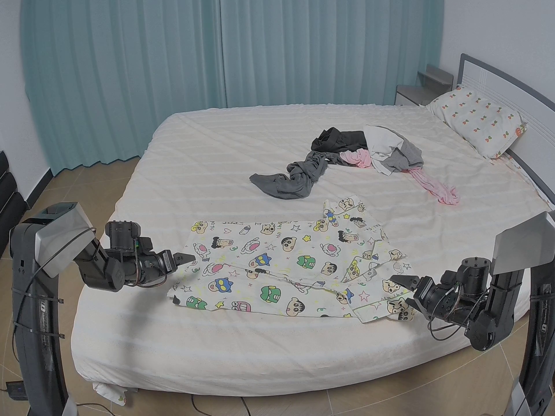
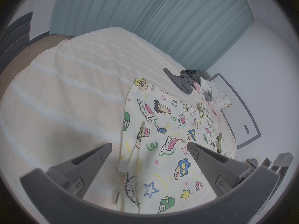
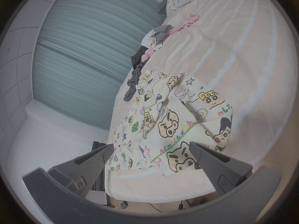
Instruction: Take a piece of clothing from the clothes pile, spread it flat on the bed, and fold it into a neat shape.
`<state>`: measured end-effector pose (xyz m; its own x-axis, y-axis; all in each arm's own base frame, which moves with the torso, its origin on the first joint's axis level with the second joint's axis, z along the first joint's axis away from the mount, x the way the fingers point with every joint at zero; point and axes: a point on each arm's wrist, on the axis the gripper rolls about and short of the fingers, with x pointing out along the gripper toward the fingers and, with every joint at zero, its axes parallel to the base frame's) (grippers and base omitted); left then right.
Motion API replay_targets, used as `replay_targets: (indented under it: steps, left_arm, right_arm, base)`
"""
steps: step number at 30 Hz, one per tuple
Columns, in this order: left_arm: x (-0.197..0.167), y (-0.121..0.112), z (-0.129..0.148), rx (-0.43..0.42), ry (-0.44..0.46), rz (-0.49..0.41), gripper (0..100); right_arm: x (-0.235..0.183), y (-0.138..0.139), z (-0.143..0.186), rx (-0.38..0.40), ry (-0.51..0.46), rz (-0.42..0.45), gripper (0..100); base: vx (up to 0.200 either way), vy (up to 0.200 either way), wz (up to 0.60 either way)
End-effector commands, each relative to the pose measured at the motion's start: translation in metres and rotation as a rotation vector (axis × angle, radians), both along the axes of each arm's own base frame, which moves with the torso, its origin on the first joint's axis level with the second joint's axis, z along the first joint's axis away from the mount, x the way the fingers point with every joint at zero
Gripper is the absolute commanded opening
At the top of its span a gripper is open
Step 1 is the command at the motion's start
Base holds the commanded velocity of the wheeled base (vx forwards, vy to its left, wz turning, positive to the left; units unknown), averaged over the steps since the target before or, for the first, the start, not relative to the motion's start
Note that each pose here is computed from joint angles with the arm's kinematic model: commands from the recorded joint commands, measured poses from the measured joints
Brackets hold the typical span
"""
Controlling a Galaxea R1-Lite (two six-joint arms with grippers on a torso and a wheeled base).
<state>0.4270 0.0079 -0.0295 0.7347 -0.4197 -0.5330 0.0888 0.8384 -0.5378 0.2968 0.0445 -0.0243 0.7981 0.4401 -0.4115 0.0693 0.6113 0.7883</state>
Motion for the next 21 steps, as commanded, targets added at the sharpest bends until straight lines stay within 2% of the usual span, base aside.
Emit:
replay_targets:
  steps: [1,15,16,21]
  left_arm:
    - [-0.009,-0.005,-0.006,0.001,0.010,-0.020,100]
    - [-0.016,-0.014,-0.012,0.018,0.021,-0.088,100]
    - [-0.020,-0.002,-0.014,0.084,0.041,-0.103,0]
    - [-0.020,-0.002,-0.015,0.085,0.029,-0.102,0]
  right_arm:
    - [0.000,0.002,0.001,0.001,-0.009,0.005,100]
    - [0.000,0.002,0.001,0.001,-0.012,0.005,100]
    - [0.000,0.001,0.004,0.002,-0.021,0.002,100]
    - [0.000,0.001,0.004,0.002,-0.020,0.002,100]
  base:
    - [0.000,0.000,0.00]
    - [0.000,0.000,0.00]
    - [0.000,0.000,0.00]
    - [0.000,0.000,0.00]
